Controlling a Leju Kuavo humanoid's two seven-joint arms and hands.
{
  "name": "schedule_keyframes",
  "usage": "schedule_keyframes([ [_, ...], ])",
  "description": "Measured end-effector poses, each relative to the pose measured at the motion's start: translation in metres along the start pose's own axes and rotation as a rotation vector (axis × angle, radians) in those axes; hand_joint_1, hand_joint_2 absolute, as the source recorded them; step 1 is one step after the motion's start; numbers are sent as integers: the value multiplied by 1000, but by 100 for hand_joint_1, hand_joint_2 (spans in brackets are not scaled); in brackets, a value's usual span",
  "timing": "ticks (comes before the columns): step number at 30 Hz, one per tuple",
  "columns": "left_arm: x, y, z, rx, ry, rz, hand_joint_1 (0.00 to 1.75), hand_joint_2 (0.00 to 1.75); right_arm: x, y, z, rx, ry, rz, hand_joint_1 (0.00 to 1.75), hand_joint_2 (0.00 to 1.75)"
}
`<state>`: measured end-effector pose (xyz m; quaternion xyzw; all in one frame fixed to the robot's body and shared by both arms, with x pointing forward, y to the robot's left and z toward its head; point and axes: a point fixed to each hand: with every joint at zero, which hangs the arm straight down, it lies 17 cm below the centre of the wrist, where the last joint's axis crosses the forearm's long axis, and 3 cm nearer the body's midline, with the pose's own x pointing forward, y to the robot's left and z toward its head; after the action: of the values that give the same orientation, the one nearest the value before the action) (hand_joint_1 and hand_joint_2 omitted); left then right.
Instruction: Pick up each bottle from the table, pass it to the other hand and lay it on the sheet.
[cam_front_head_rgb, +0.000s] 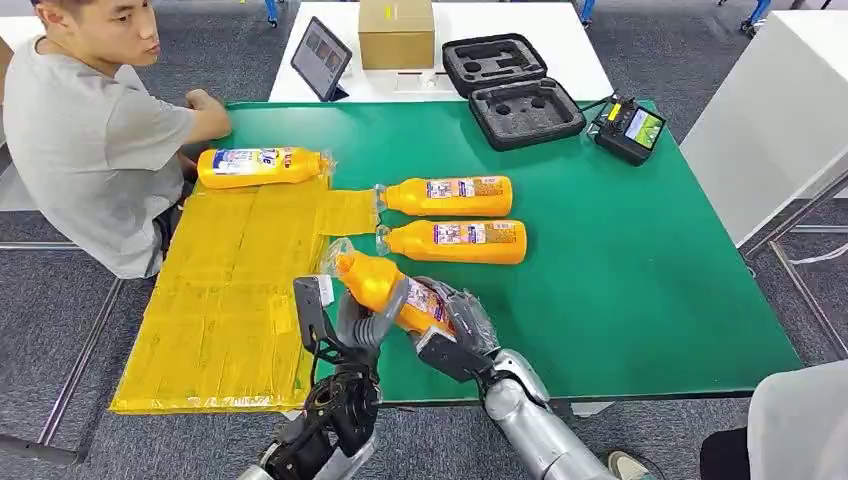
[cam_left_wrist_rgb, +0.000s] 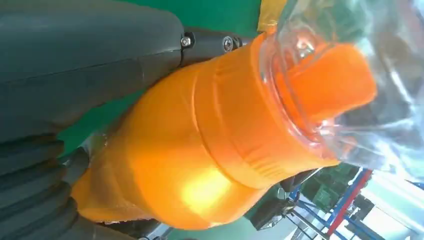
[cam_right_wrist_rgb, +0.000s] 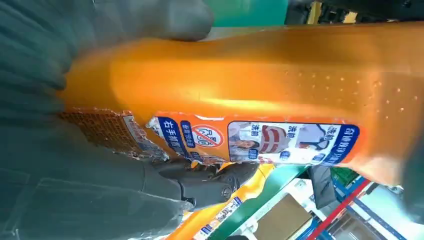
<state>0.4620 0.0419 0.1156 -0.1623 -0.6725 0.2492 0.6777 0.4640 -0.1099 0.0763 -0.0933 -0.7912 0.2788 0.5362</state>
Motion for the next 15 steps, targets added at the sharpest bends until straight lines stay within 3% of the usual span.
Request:
schedule_keyframes([
  [15, -12, 4, -2, 7, 26, -22, 0, 175, 2, 1, -6, 0, 1, -15, 159, 175],
])
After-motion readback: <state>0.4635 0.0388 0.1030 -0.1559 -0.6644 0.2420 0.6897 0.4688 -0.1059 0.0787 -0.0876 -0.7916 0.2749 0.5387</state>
